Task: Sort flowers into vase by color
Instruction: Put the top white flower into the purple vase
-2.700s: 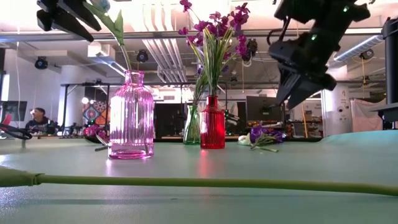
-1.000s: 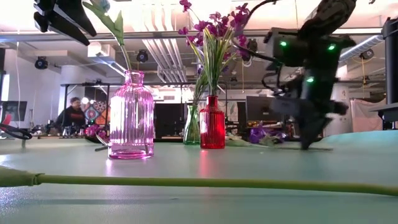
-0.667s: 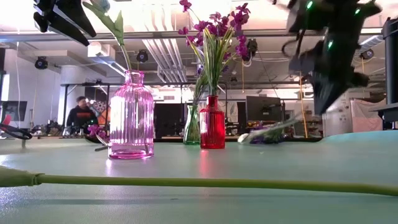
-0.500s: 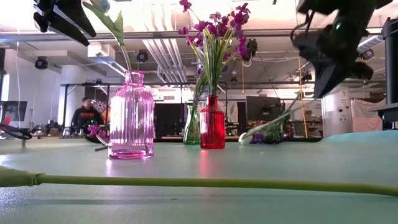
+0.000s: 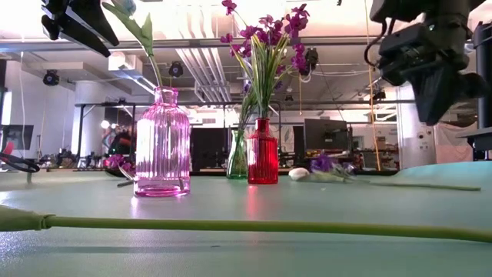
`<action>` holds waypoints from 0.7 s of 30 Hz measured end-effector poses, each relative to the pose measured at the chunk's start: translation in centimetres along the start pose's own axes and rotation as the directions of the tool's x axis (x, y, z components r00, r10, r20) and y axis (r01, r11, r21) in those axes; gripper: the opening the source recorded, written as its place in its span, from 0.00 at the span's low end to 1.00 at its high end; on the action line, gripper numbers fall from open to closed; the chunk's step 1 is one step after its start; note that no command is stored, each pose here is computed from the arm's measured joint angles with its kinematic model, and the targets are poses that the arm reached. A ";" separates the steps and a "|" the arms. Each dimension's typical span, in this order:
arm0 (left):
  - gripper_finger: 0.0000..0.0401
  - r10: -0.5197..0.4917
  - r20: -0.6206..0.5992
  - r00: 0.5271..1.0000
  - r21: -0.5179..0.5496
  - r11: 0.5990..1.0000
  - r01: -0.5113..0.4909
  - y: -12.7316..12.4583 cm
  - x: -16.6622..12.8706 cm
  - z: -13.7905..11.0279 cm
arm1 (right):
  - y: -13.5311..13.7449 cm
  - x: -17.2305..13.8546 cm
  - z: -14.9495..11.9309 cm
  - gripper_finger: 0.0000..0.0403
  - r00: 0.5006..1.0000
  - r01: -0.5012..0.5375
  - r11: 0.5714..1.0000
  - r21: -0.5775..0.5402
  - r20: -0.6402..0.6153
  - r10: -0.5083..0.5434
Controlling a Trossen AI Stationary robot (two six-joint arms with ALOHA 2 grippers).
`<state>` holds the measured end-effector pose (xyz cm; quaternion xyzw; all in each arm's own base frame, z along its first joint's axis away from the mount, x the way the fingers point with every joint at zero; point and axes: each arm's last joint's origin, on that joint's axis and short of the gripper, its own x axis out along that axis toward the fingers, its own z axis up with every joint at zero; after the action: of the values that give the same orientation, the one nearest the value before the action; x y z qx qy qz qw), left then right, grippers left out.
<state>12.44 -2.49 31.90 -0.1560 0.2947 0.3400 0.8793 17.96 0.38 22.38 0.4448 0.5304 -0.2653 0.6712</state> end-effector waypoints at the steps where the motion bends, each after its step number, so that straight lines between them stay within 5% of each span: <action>1: 0.58 0.000 0.000 1.000 0.000 1.000 0.000 0.0 0.0 0.0 | 0.1 0.2 0.1 0.21 1.000 0.010 1.000 -0.007 -0.001 -0.010; 13: 0.58 0.000 0.000 1.000 0.000 1.000 0.000 0.0 0.0 0.0 | 3.2 1.9 3.5 0.40 0.952 -0.043 0.952 -0.304 0.276 0.131; 21: 0.58 0.005 -0.004 1.000 0.006 1.000 -0.005 0.0 0.0 -0.1 | 3.2 4.9 6.5 0.46 0.933 0.135 0.895 -0.425 0.359 0.030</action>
<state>12.39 -2.48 31.85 -0.1532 0.2979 0.3410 0.8784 25.19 -3.31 18.99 0.2102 0.4584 -0.2321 0.8317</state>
